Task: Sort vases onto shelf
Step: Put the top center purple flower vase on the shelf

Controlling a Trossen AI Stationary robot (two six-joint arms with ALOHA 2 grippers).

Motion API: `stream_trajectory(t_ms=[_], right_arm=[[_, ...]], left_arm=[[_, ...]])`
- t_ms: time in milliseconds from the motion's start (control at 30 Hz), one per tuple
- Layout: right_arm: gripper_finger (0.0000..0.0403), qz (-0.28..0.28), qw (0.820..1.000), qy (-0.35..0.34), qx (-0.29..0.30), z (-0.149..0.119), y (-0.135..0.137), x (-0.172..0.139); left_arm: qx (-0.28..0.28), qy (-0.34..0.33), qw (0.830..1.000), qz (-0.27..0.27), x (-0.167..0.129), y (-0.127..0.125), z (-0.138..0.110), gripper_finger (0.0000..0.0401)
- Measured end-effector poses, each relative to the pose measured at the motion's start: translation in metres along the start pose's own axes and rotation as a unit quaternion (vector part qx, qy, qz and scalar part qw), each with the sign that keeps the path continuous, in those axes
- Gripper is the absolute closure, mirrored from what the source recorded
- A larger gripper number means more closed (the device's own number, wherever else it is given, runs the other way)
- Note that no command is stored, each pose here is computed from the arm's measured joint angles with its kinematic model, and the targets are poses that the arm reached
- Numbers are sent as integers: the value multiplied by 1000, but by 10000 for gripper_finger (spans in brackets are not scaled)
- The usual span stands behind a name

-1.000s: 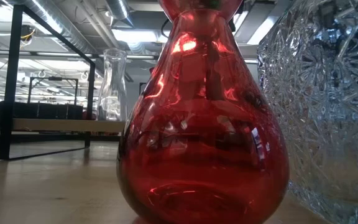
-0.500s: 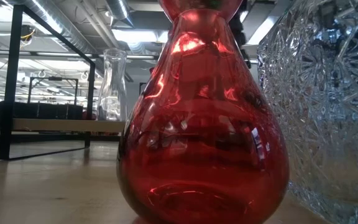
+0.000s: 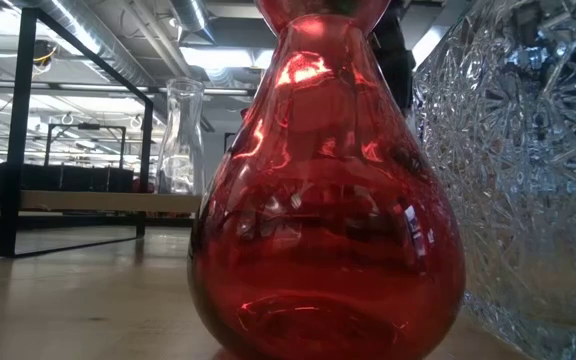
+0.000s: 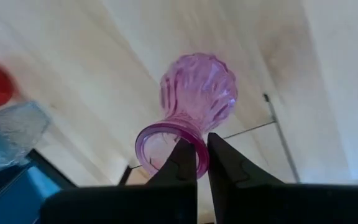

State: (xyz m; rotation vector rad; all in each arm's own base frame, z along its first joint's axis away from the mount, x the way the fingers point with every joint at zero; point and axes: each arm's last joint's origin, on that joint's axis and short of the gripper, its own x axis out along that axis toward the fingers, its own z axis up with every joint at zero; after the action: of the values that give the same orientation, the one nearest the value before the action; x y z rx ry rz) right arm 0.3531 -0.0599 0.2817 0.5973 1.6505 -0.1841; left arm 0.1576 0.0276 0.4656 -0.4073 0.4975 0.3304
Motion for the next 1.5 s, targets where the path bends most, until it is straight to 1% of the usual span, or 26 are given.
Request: stream_trajectory(t_ms=[200,300,433,567,800,1100,1267,1333,1500], right_arm=[[401,-8,1000,0,9,-4,-1,-3],[401,7,1000,12,8,-5,1,1],[401,12,999,29,5,-11,3,9],[401,25,1000,3,8,-22,4,13],[402,47,996,-47,54,-42,-12,15],[402,50,994,-58,77,-37,-27,11],[403,16,995,-77,67,-37,-25,-3],[403,14,995,-79,64,-38,-24,-9],[403,25,996,-58,62,-42,-24,-9]], left_arm=[[2,-1,1000,2,0,0,0,287],[2,-3,1000,8,0,1,0,287],[3,-3,1000,8,0,0,0,287],[2,-3,1000,9,0,1,0,287],[6,-4,1000,11,0,1,0,287],[6,-9,1000,22,0,3,1,287],[3,-9,1000,22,0,3,1,287],[2,-9,1000,23,0,3,1,287],[0,-9,1000,22,0,3,2,287]])
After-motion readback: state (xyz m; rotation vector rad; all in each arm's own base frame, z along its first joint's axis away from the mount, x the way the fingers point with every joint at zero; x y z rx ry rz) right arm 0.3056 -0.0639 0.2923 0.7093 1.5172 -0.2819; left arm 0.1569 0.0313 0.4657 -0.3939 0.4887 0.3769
